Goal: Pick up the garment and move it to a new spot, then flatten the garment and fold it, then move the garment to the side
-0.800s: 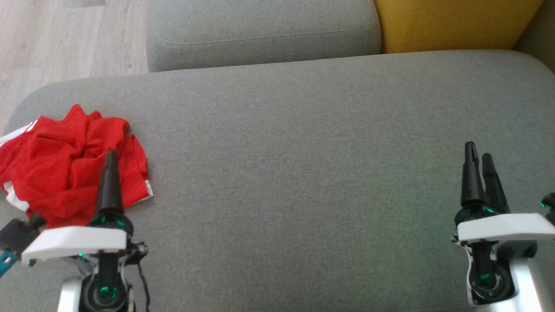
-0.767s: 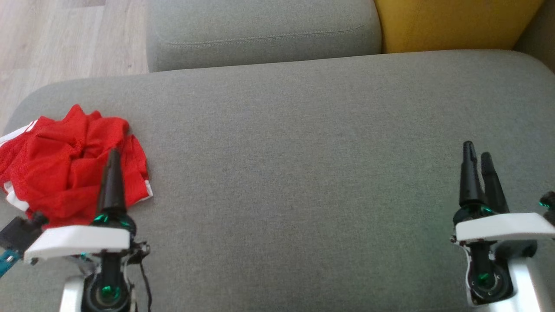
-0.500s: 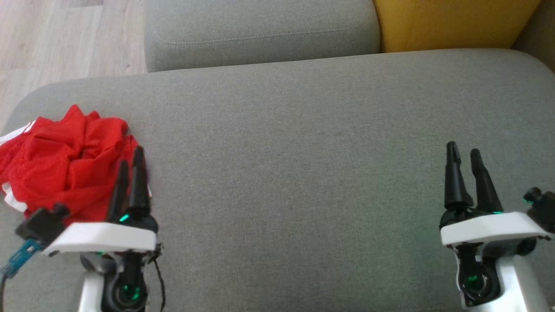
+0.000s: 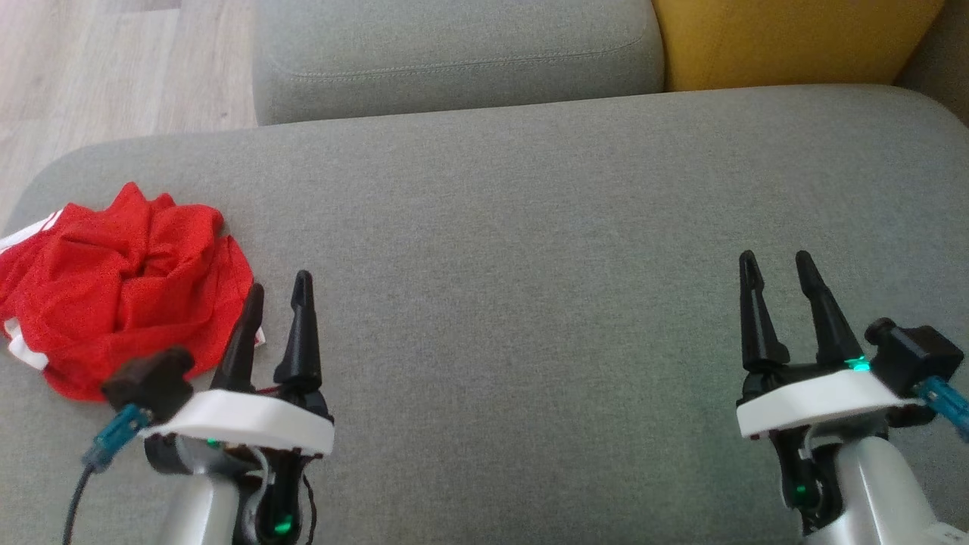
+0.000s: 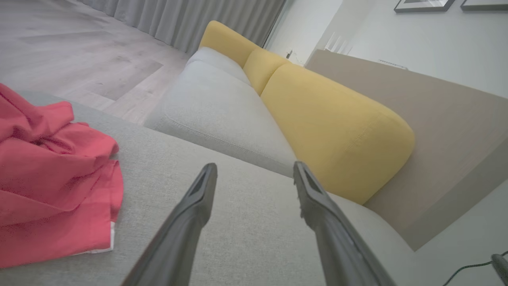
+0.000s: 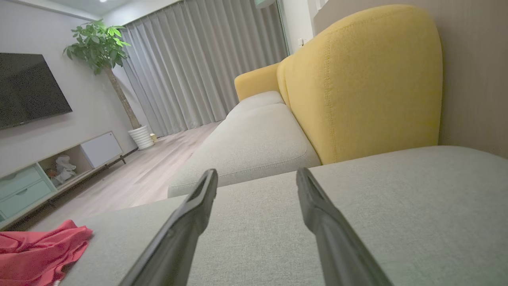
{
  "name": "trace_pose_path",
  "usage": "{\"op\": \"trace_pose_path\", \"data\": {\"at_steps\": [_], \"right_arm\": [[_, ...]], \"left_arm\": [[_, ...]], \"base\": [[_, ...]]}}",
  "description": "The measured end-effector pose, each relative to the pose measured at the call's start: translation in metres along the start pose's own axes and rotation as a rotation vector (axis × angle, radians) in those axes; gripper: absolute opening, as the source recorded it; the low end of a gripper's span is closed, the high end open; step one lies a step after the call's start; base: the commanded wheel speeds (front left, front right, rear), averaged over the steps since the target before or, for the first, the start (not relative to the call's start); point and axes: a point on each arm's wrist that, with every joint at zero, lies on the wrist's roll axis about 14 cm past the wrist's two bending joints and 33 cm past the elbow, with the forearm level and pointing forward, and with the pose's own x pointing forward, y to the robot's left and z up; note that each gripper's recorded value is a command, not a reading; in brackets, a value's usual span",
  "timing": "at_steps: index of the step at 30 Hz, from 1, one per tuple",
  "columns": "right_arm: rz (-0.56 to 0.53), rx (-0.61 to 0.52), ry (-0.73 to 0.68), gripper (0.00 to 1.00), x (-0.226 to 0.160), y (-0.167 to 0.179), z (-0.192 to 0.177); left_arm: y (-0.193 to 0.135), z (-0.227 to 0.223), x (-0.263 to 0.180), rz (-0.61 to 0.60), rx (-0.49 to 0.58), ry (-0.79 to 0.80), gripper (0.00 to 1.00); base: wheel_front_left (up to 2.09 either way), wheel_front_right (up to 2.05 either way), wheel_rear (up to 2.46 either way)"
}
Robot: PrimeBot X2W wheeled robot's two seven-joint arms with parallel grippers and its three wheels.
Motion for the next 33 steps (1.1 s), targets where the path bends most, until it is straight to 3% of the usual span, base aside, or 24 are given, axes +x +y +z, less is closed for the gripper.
{"op": "trace_pose_path", "data": {"at_steps": [20, 25, 33], "right_arm": [[0.054, -0.289, 0.004, 1.0, -0.001, 0.01, -0.006], [0.066, -0.279, -0.018, 1.0, 0.0, 0.014, -0.003], [0.046, -0.197, -0.005, 1.0, -0.003, 0.01, -0.011]], "left_arm": [[0.003, -0.024, -0.008, 0.013, 0.42, 0.038, 1.0], [-0.002, -0.018, -0.005, 0.006, 0.436, 0.005, 1.0], [-0.001, -0.017, -0.004, 0.018, 0.361, -0.012, 1.0]], "base": [[0.0, 0.0, 0.0], [0.0, 0.0, 0.0], [0.0, 0.0, 0.0]]}}
